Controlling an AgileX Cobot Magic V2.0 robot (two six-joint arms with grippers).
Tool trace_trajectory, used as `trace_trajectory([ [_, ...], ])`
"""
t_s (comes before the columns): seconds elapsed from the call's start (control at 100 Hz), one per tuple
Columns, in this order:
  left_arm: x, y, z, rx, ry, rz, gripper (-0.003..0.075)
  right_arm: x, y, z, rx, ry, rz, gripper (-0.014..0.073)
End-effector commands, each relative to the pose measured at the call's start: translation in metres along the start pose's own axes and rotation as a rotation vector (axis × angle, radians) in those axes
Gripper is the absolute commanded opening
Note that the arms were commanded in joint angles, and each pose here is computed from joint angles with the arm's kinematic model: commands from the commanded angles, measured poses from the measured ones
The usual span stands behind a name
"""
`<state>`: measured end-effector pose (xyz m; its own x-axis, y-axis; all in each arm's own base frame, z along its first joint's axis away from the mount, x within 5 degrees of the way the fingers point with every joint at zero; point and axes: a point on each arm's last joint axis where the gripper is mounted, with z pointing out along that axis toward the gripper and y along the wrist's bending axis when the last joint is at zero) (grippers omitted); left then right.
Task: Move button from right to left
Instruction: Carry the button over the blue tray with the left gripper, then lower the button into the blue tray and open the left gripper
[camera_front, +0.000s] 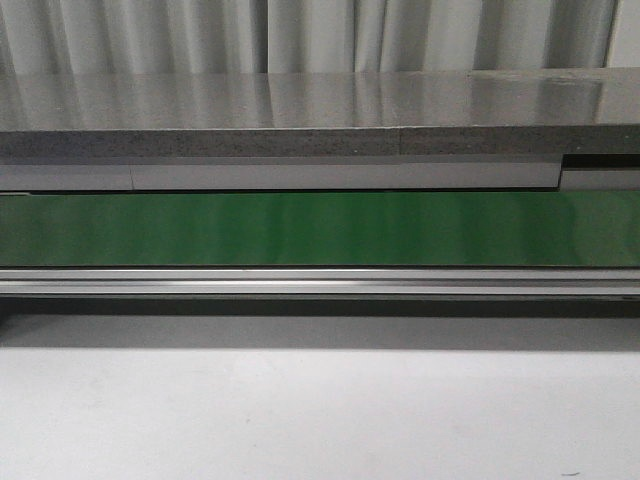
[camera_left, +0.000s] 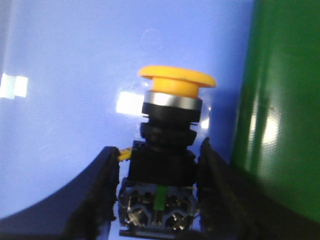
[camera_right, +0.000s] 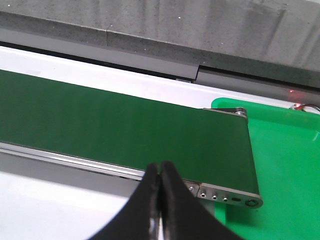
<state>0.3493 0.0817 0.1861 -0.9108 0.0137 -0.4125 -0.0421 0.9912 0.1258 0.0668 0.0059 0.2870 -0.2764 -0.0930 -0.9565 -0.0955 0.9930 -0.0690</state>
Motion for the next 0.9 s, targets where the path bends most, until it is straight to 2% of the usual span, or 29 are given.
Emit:
trace_trajectory([
  [0.0, -0.015, 0.005, -0.017, -0.021, -0.109, -0.010, 0.0089, -0.013, -0.001, -0.003, 0.011, -0.087, -0.006, -0.0068],
  [0.13, -0.015, 0.005, -0.017, -0.021, -0.113, -0.010, 0.0148, -0.013, -0.001, -0.003, 0.011, -0.087, -0.006, -0.0068],
  [0.3, -0.015, 0.005, -0.017, -0.021, -0.113, -0.010, 0.0375, -0.013, -0.001, -0.003, 0.011, -0.087, -0.006, -0.0068],
  [0.39, -0.015, 0.005, -0.018, -0.022, -0.115, -0.010, 0.0444, -0.013, -0.001, -0.003, 0.011, -0.087, -0.006, -0.0068],
  [0.68, -0.016, 0.005, -0.023, -0.024, -0.124, -0.011, 0.0450, -0.013, -0.001, -0.003, 0.011, -0.087, -0.006, -0.0068],
  [0.89, -0.023, 0.009, -0.065, -0.051, -0.248, -0.013, 0.0449, -0.013, -0.001, -0.003, 0.011, -0.087, -0.006, -0.0068],
])
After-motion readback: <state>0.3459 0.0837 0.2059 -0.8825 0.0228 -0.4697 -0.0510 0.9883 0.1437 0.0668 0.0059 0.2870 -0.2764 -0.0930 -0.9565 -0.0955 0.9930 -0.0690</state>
